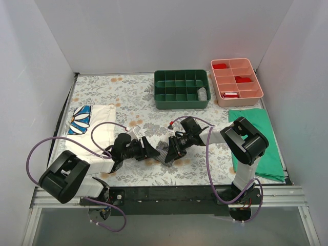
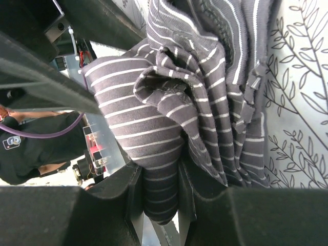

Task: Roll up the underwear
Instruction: Roll the underwear to the center of the board.

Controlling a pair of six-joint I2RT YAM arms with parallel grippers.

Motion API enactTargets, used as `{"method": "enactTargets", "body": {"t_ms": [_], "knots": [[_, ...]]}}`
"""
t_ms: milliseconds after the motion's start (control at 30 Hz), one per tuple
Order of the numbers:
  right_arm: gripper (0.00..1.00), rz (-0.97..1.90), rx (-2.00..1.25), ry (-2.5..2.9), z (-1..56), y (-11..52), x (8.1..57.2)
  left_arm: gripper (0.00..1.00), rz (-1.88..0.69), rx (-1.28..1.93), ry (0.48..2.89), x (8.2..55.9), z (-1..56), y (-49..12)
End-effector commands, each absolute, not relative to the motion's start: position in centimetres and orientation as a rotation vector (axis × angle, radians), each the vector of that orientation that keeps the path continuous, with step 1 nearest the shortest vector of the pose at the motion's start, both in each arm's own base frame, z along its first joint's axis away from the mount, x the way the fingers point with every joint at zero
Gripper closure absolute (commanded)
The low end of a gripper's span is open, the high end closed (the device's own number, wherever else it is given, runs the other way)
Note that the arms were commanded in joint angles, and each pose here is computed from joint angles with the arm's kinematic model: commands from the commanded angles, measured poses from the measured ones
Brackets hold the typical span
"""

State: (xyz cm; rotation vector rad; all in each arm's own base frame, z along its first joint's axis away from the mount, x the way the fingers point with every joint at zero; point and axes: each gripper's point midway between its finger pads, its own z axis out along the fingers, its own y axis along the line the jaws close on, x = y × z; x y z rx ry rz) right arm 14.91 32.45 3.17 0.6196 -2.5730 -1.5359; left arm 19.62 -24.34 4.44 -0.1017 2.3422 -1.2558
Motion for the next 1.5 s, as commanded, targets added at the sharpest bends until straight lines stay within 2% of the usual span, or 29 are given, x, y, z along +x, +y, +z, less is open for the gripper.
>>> {"method": "enactTargets", "body": {"t_ms": [0,200,267,300,367,433,533,700,800,833,933,1233,1467], "knots": [[0.82,-1.492,0.609,-2.593,2.4,32.0,14.9,0.55,-1.275,-0.093,2.322,19.9,4.8,-24.7],[0.78,-1.514,0.631,-2.583,2.8,32.1,14.7,0.85,-1.259,-0.113,2.351,20.2,4.3,-24.8],[0.74,-1.444,0.694,-2.635,2.4,32.0,14.8,0.89,-1.239,-0.117,2.371,20.6,4.2,-24.9],[0.72,-1.441,0.725,-2.664,2.8,32.1,15.1,0.95,-1.229,-0.118,2.389,20.7,4.0,-25.0],[0.61,-1.360,0.724,-2.755,2.3,31.6,15.4,1.00,-1.194,-0.110,2.421,21.2,3.9,-25.1],[0.50,-1.344,0.730,-2.854,3.0,31.3,16.4,1.00,-1.160,-0.108,2.455,21.4,3.6,-25.1],[0.42,-1.288,0.763,-2.998,3.7,30.4,17.3,1.00,-1.079,-0.105,2.513,22.0,3.1,-24.9],[0.39,-1.129,0.853,-3.190,5.2,28.7,18.2,1.00,-1.003,-0.070,2.582,22.2,2.7,-25.0],[0.39,-0.864,0.957,-3.377,6.2,27.7,19.8,1.00,-0.973,-0.032,2.629,21.8,2.1,-25.2],[0.38,-0.654,0.949,-3.471,5.9,26.1,20.6,1.00,-0.970,-0.008,2.627,22.1,2.3,-25.5],[0.38,-0.544,1.064,-3.555,7.6,26.2,20.8,1.00,-0.944,0.007,2.673,21.9,2.0,-25.8],[0.38,-0.459,1.430,-3.578,10.3,28.7,19.2,1.00,-0.890,-0.007,2.771,21.4,1.3,-25.8],[0.38,-0.400,1.654,-3.480,9.6,30.0,17.7,1.00,-0.818,-0.021,2.837,21.5,1.2,-25.5]]}}
